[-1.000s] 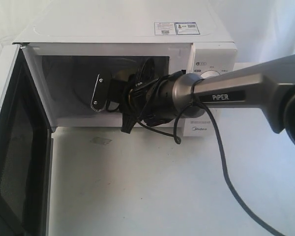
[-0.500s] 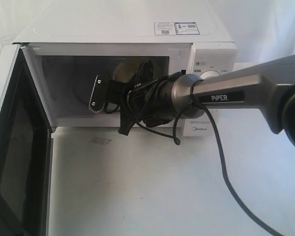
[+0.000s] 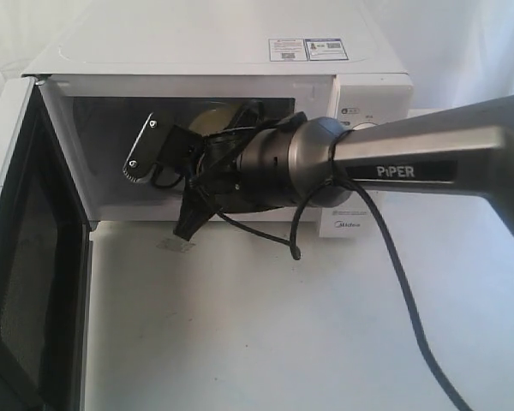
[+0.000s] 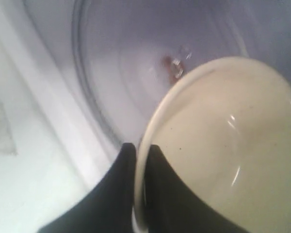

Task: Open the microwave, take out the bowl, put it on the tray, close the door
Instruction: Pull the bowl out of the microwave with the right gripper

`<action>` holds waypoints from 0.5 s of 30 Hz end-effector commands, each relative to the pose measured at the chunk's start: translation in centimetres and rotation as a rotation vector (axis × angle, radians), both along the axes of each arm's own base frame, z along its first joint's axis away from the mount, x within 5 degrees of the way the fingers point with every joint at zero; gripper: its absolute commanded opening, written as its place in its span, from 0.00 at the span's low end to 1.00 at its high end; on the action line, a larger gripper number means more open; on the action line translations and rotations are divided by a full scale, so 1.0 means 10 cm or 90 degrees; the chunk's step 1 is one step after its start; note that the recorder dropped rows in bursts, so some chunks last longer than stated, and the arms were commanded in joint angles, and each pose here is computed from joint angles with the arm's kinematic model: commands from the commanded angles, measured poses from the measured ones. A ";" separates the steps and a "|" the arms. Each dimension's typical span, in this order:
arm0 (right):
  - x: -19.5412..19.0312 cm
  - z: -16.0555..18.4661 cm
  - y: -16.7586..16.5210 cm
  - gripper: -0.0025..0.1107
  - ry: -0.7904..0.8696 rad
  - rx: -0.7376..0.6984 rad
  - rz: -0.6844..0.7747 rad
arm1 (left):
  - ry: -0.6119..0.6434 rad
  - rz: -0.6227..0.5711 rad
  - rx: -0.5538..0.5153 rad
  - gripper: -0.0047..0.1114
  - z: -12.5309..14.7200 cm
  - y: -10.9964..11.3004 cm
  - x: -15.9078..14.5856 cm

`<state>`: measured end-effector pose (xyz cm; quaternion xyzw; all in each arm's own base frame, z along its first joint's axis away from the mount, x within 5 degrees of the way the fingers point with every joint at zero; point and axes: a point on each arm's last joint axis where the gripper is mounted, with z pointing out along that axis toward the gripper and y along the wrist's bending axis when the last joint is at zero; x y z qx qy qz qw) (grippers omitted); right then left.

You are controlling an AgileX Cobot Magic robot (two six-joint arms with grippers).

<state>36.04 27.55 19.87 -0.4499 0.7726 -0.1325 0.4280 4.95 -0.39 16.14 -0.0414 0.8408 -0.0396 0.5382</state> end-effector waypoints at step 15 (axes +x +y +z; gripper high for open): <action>-0.85 0.47 0.18 0.02 0.126 0.030 -0.079 | -0.001 0.002 -0.007 0.04 -0.01 0.00 0.00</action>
